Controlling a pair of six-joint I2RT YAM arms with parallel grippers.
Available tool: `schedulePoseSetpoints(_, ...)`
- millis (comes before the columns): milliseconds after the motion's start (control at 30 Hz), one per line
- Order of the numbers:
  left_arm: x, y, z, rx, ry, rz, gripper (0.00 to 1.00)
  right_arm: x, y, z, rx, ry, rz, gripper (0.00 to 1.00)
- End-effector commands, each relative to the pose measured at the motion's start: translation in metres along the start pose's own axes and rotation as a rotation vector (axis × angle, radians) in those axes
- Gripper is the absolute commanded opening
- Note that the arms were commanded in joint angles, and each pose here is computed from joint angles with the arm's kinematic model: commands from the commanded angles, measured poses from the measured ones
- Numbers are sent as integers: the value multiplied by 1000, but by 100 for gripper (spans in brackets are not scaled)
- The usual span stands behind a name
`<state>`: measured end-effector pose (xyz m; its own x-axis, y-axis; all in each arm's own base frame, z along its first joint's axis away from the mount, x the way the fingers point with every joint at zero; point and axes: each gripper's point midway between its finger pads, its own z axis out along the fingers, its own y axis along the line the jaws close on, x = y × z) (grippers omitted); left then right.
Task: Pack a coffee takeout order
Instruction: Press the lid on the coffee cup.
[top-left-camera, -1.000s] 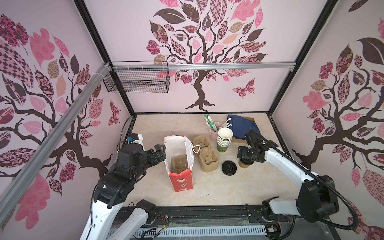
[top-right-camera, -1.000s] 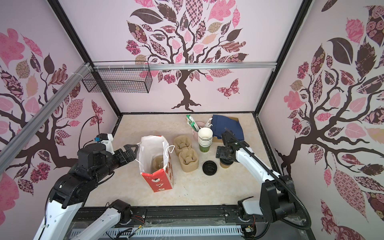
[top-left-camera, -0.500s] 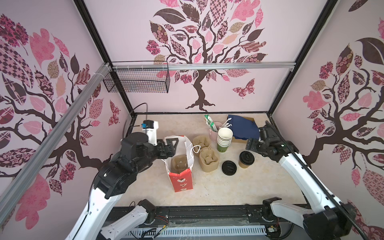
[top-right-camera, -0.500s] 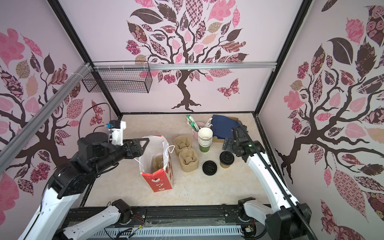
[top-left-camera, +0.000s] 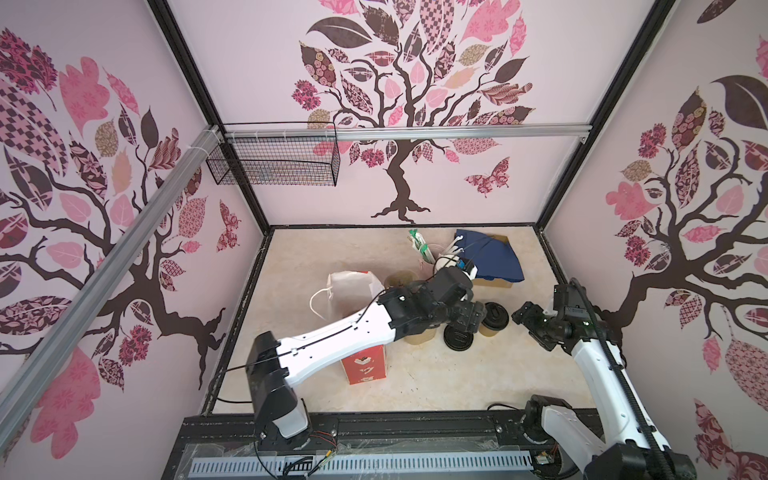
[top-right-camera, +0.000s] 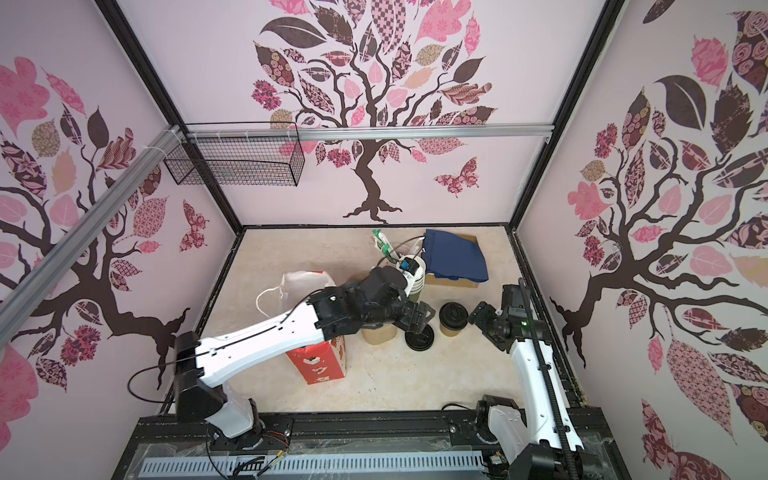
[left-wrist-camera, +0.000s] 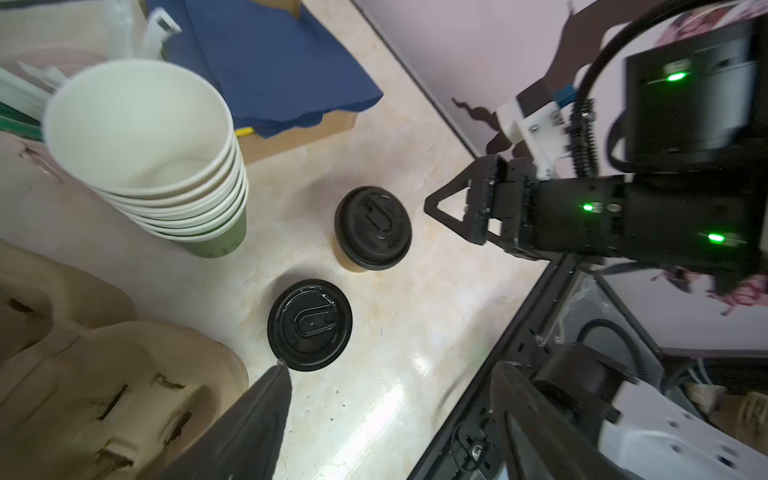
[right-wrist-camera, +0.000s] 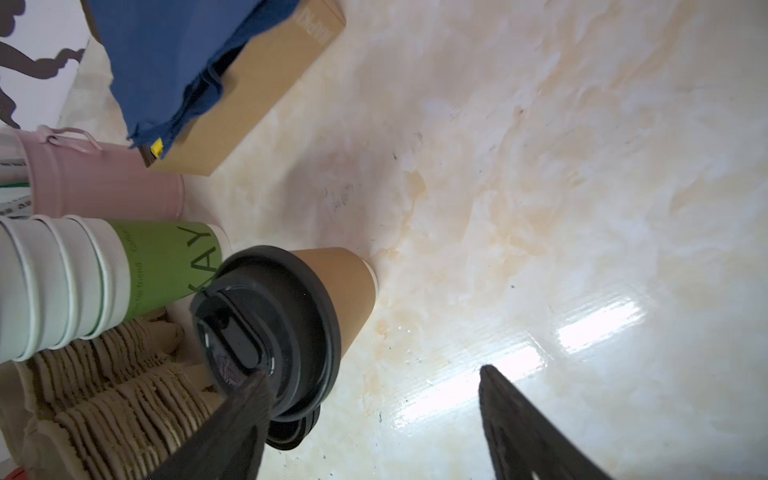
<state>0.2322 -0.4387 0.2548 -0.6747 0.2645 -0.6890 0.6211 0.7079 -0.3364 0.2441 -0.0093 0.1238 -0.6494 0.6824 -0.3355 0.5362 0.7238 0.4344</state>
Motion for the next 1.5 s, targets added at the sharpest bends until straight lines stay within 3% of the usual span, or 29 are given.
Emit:
schedulePoseSetpoints(0,-26,1,16,-11,-43,-46,77,-9,17,-4,-91,-47,12,79)
schedulePoseSetpoints(167,-22,17,65,0,16,-113,73,-4,19,5,-113,-15,3,75)
schedulePoseSetpoints(533,-9,24,122,6,97,-149,60,10,19,16,-139,51,-9,68)
schedulePoseSetpoints(1467,36,42,173,-24,213,-224,46,26,-2,37,-73,102,58,61)
